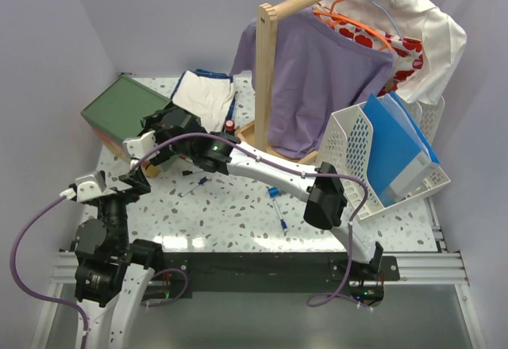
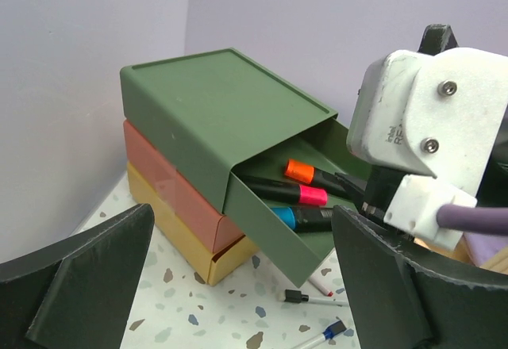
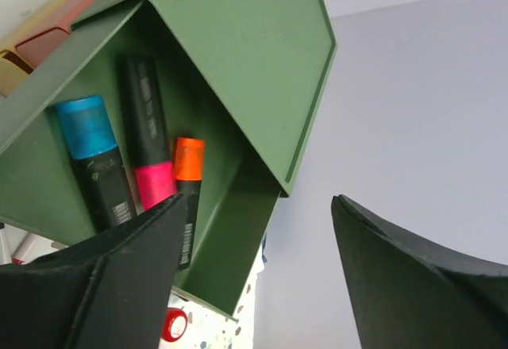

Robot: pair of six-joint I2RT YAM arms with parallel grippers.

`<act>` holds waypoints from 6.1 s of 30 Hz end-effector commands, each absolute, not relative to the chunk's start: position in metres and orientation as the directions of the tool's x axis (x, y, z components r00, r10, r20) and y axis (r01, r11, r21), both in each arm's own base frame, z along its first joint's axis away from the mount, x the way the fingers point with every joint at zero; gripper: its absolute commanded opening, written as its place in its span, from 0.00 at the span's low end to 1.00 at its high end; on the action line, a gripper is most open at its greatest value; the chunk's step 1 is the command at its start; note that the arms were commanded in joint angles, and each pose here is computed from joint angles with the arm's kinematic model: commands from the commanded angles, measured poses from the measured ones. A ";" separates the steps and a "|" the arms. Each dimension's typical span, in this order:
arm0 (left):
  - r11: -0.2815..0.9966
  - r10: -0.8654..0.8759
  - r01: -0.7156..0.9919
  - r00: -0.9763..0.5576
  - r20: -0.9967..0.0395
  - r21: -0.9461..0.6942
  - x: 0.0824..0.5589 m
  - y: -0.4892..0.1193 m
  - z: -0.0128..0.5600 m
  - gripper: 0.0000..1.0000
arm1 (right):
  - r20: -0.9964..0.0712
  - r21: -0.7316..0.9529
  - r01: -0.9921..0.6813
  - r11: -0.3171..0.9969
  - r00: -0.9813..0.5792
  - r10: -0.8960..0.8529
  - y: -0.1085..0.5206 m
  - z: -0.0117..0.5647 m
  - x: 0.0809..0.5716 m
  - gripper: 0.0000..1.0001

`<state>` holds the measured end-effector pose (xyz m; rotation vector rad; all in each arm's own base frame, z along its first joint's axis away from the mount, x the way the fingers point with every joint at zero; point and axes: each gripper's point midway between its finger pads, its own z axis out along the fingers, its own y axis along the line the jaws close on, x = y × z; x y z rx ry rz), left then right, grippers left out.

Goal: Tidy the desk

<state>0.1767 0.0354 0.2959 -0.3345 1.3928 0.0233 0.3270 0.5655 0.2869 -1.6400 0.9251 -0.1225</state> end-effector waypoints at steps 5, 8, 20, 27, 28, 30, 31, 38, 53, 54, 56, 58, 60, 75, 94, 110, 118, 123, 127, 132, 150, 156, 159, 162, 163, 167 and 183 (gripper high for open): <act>0.943 -0.212 -0.192 0.286 -0.935 -0.272 0.163 0.039 0.318 1.00 | -0.546 -0.809 -0.563 0.168 0.613 -0.572 0.537 0.358 0.316 0.82; 0.949 -0.211 -0.169 0.290 -0.933 -0.267 0.163 0.035 0.320 1.00 | -0.618 -0.731 -0.668 0.139 0.560 -0.552 0.521 0.366 0.293 0.85; 0.949 -0.297 0.159 0.141 -0.945 -0.274 0.170 -0.030 0.337 1.00 | -0.650 -0.336 -0.896 -0.289 0.443 -0.618 0.382 0.295 0.159 0.92; 0.881 -0.328 0.347 -0.040 -0.944 -0.321 0.177 -0.076 0.339 1.00 | -0.739 -0.117 -0.953 -0.278 0.271 -0.616 0.322 0.253 0.152 0.92; 0.872 -0.324 0.364 -0.069 -0.944 -0.326 0.180 -0.082 0.336 1.00 | -0.740 -0.072 -0.962 -0.262 0.228 -0.633 0.312 0.238 0.154 0.92; 0.836 -0.318 0.434 -0.112 -0.941 -0.335 0.177 -0.096 0.334 1.00 | -0.760 -0.060 -0.967 -0.249 0.206 -0.617 0.306 0.233 0.155 0.92; 0.826 -0.316 0.445 -0.140 -0.938 -0.345 0.179 -0.101 0.331 1.00 | -0.756 -0.027 -0.973 -0.230 0.171 -0.632 0.297 0.219 0.158 0.92; 0.758 -0.267 0.508 -0.332 -0.905 -0.410 0.178 -0.126 0.307 0.97 | -0.797 0.027 -0.983 -0.180 0.087 -0.598 0.278 0.198 0.171 0.92; 0.711 -0.216 0.504 -0.506 -0.835 -0.490 0.192 -0.144 0.278 0.87 | -0.750 0.022 -0.988 -0.155 0.086 -0.655 0.255 0.180 0.180 0.92; 0.716 -0.209 0.502 -0.508 -0.836 -0.484 0.193 -0.144 0.276 0.86 | -0.748 0.024 -0.988 -0.155 0.085 -0.658 0.255 0.179 0.180 0.92; 0.723 -0.199 0.494 -0.520 -0.831 -0.483 0.195 -0.143 0.274 0.86 | -0.745 0.021 -0.987 -0.159 0.090 -0.661 0.254 0.179 0.179 0.92; 0.729 -0.196 0.485 -0.528 -0.826 -0.483 0.197 -0.142 0.271 0.85 | -0.744 0.020 -0.987 -0.162 0.093 -0.661 0.254 0.179 0.179 0.92; 0.731 -0.194 0.481 -0.533 -0.823 -0.484 0.198 -0.143 0.270 0.84 | -0.743 0.025 -0.986 -0.165 0.092 -0.663 0.254 0.179 0.179 0.92; 0.779 -0.084 0.453 -0.611 -0.787 -0.434 0.203 -0.181 0.246 0.76 | -0.721 0.036 -0.985 -0.167 0.090 -0.687 0.251 0.170 0.180 0.92; 0.946 0.145 0.310 -0.659 -0.738 -0.091 0.226 -0.197 0.206 0.62 | -0.708 0.039 -0.986 -0.163 0.088 -0.701 0.249 0.166 0.182 0.92; 0.974 0.223 0.120 -0.635 -0.739 0.191 0.296 -0.128 0.201 0.25 | -0.704 0.041 -0.987 -0.153 0.080 -0.706 0.248 0.164 0.183 0.92; 0.951 0.232 -0.001 -0.658 -0.716 0.308 0.340 -0.079 0.204 0.25 | -0.707 0.040 -0.988 -0.151 0.078 -0.703 0.247 0.165 0.183 0.92; 0.944 0.172 -0.111 -0.638 -0.750 0.311 0.363 -0.044 0.214 0.59 | -0.710 0.038 -0.988 -0.150 0.079 -0.700 0.246 0.166 0.184 0.92; 0.938 0.156 -0.155 -0.611 -0.776 0.310 0.378 -0.030 0.226 0.74 | -0.710 0.039 -0.988 -0.149 0.077 -0.699 0.246 0.166 0.184 0.92; 0.934 0.155 -0.173 -0.591 -0.792 0.312 0.395 -0.023 0.237 0.85 | -0.711 0.038 -0.988 -0.148 0.078 -0.699 0.246 0.167 0.184 0.92; 0.995 -0.092 -0.067 -0.385 -0.918 -0.071 0.326 -0.053 0.269 1.00 | -0.713 0.046 -0.988 -0.149 0.072 -0.697 0.245 0.166 0.184 0.92; 0.941 -0.327 -0.189 -0.295 -0.898 -0.281 0.318 -0.049 0.252 0.94 | -0.714 0.052 -0.987 -0.151 0.069 -0.697 0.245 0.165 0.184 0.92; 0.852 -0.468 -0.396 -0.284 -0.837 -0.342 0.322 -0.033 0.228 0.75 | -0.714 0.054 -0.987 -0.153 0.069 -0.697 0.245 0.165 0.183 0.92; 0.763 -0.516 -0.584 -0.290 -0.806 -0.278 0.322 -0.014 0.202 0.71 | -0.716 0.050 -0.987 -0.153 0.071 -0.695 0.245 0.166 0.183 0.92; 0.750 -0.507 -0.624 -0.328 -0.797 -0.221 0.321 -0.010 0.187 0.70 | -0.716 0.049 -0.987 -0.153 0.072 -0.694 0.246 0.166 0.183 0.92; 0.723 -0.480 -0.665 -0.290 -0.828 -0.186 0.335 -0.002 0.181 0.68 | -0.716 0.050 -0.987 -0.153 0.071 -0.695 0.246 0.166 0.183 0.92; 0.671 -0.361 -0.731 -0.173 -0.916 -0.126 0.379 0.016 0.170 0.63 | -0.712 0.047 -0.988 -0.150 0.072 -0.699 0.245 0.165 0.184 0.93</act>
